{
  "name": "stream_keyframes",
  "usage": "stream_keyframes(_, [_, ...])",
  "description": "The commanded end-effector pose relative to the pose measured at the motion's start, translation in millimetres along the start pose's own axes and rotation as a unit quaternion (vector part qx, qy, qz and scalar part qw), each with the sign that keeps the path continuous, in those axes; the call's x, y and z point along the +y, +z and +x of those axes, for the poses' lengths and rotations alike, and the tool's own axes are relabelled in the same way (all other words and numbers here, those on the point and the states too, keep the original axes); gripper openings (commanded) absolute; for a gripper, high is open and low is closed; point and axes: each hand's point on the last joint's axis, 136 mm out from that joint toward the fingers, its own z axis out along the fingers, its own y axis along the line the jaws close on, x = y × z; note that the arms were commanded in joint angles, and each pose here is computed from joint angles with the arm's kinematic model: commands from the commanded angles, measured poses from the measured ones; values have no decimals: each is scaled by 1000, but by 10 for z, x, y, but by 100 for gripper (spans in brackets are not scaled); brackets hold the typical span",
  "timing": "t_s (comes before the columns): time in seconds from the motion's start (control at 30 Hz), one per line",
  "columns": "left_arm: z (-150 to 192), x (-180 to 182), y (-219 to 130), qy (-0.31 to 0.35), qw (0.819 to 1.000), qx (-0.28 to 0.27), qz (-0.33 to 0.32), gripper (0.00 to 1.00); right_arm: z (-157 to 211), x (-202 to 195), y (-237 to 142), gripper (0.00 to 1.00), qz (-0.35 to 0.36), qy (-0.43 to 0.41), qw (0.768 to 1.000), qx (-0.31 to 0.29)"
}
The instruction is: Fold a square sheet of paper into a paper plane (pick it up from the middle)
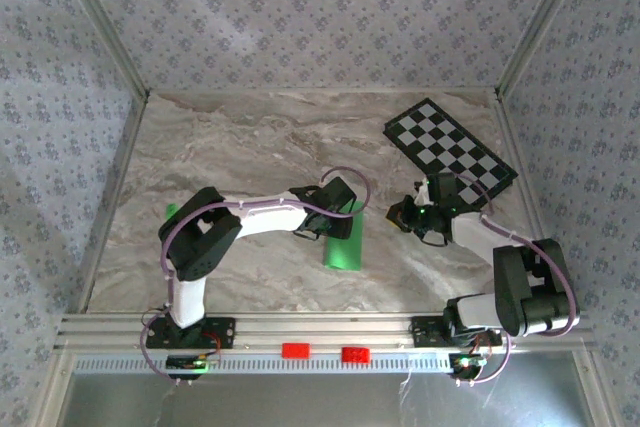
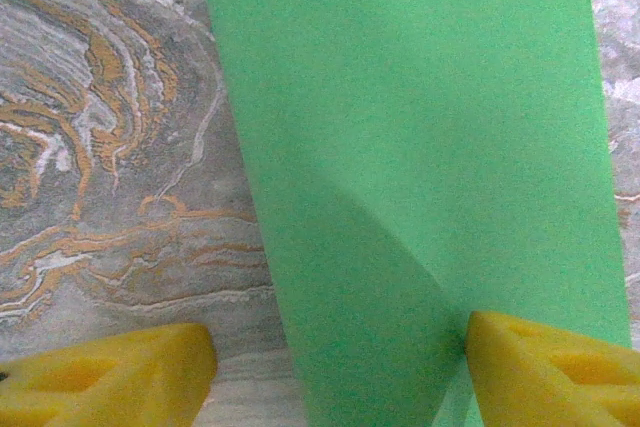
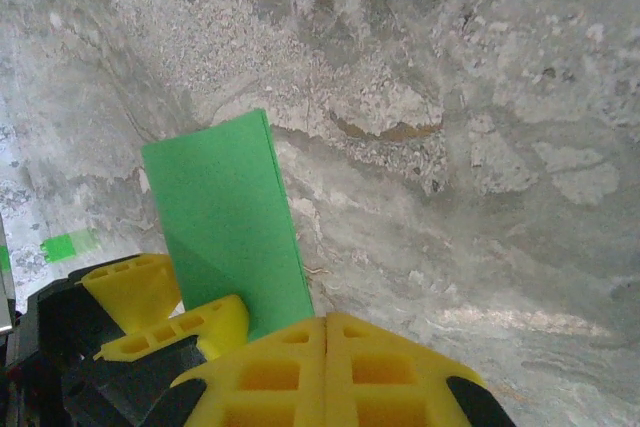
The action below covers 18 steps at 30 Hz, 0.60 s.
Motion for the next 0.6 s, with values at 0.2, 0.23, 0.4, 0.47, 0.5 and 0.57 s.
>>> stream_keyframes(0.2, [359, 219, 492, 5, 998, 50, -28, 71, 167, 176, 89, 1, -17, -34, 999, 35])
stream_keyframes(0.23, [358, 208, 492, 9, 998, 50, -26, 71, 184, 182, 106, 1, -16, -34, 999, 39])
stream_keyframes(0.4, [339, 214, 476, 14, 998, 48, -28, 71, 201, 208, 161, 1, -16, -35, 998, 47])
stream_keyframes(0.47, [332, 222, 475, 12, 998, 47, -31, 71, 215, 214, 180, 2, -16, -36, 998, 51])
stream_keyframes(0.5, [336, 220, 477, 12, 998, 47, -30, 71, 226, 221, 189, 2, -16, -37, 998, 53])
stream_keyframes(0.57, [336, 224, 479, 10, 998, 47, -31, 71, 236, 233, 202, 2, -17, -38, 998, 55])
